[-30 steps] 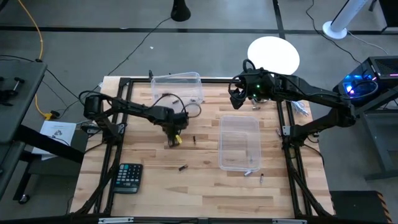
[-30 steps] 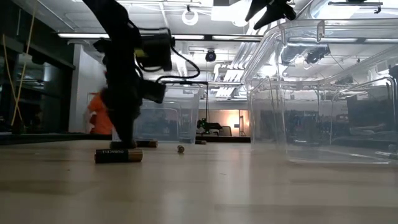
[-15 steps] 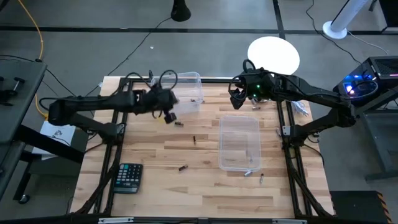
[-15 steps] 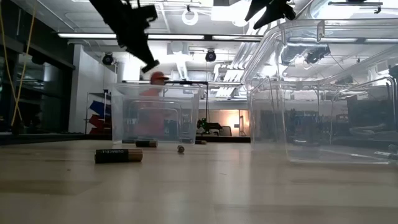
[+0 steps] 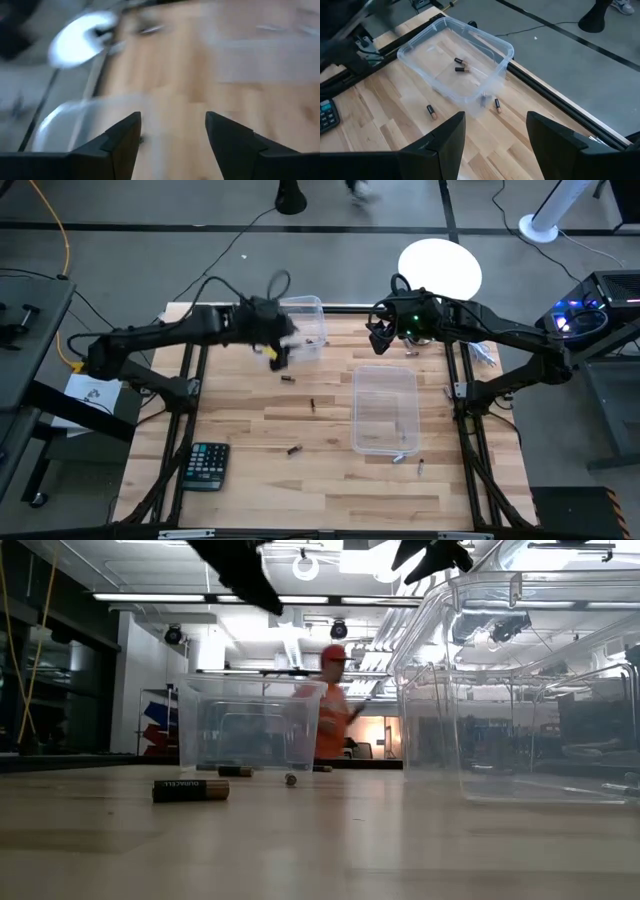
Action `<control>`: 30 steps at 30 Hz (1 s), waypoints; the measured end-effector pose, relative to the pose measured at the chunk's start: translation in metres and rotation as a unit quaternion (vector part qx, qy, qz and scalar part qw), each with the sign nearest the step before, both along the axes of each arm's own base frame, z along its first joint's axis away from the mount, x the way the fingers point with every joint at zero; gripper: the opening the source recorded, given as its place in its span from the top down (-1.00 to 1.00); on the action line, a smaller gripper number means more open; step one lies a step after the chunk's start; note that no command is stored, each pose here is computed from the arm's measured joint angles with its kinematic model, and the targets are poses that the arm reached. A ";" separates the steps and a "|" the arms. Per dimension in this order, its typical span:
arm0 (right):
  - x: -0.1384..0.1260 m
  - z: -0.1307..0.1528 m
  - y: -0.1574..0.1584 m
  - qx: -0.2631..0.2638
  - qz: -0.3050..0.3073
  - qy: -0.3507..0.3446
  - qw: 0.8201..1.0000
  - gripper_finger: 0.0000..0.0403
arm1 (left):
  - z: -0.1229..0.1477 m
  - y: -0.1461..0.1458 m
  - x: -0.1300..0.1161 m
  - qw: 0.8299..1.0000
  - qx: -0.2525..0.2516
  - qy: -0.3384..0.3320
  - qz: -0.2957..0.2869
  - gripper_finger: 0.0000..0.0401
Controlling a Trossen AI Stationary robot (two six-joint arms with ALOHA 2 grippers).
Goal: Sort batteries
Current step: Put the black battery into the left transparent bin
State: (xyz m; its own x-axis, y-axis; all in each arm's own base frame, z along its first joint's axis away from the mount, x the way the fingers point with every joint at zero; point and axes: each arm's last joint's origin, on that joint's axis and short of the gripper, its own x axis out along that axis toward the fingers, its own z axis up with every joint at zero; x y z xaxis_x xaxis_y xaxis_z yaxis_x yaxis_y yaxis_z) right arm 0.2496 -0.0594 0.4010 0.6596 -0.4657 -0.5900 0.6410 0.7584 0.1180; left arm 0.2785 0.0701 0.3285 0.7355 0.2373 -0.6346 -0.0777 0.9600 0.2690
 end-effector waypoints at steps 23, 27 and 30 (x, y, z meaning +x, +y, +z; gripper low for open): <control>0.000 0.000 0.000 0.003 -0.002 0.001 1.000 -0.02 | -0.188 -0.017 0.037 0.942 -0.014 0.333 0.032 0.09; 0.000 0.000 0.000 0.003 -0.002 0.001 1.000 -0.02 | -0.195 -0.010 0.036 0.936 -0.040 0.348 0.033 0.10; 0.000 0.000 0.000 0.003 -0.002 0.001 1.000 -0.02 | -0.196 -0.010 0.037 0.935 -0.067 0.347 0.029 0.21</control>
